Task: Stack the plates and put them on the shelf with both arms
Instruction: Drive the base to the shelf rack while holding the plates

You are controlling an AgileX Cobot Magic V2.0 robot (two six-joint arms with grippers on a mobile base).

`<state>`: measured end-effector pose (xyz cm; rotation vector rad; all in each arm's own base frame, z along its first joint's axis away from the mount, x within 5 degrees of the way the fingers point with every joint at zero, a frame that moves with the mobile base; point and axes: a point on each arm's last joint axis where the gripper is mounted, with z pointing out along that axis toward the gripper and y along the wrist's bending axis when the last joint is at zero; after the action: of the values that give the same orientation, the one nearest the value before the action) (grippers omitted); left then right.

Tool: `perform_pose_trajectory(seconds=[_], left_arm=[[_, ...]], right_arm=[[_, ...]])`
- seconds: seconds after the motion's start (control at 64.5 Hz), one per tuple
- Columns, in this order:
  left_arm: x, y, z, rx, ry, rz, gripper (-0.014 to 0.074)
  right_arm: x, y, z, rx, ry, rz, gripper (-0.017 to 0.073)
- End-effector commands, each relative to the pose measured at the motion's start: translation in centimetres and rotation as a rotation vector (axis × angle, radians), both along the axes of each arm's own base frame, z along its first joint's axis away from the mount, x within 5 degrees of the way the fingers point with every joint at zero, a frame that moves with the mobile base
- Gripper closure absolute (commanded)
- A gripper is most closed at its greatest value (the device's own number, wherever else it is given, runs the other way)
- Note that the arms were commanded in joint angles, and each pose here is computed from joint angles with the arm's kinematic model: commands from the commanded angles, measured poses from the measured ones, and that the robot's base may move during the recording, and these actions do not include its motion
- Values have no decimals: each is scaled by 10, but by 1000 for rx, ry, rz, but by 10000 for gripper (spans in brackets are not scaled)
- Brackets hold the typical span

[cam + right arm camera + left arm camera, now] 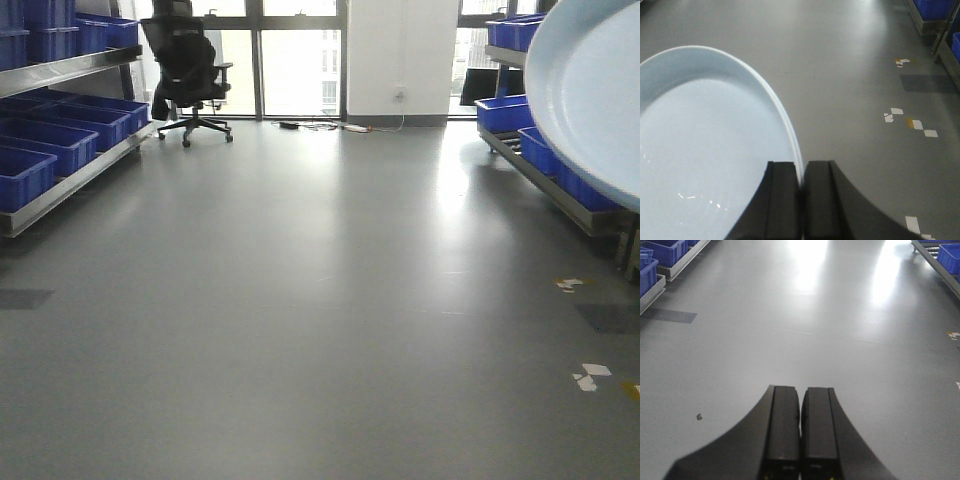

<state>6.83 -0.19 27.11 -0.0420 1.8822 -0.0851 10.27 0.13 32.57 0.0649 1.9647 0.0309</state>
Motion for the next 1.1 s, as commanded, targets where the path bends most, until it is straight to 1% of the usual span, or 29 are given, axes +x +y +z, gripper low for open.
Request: perform_pose_trajectory(seconds=[0.0, 1.086], left_arm=[[2, -1, 17, -7, -105, -6, 504], [2, -1, 17, -7, -105, -6, 504]], right_arm=[[4, 1, 17, -2, -118, 14, 510], [4, 1, 17, -2, -118, 14, 510]])
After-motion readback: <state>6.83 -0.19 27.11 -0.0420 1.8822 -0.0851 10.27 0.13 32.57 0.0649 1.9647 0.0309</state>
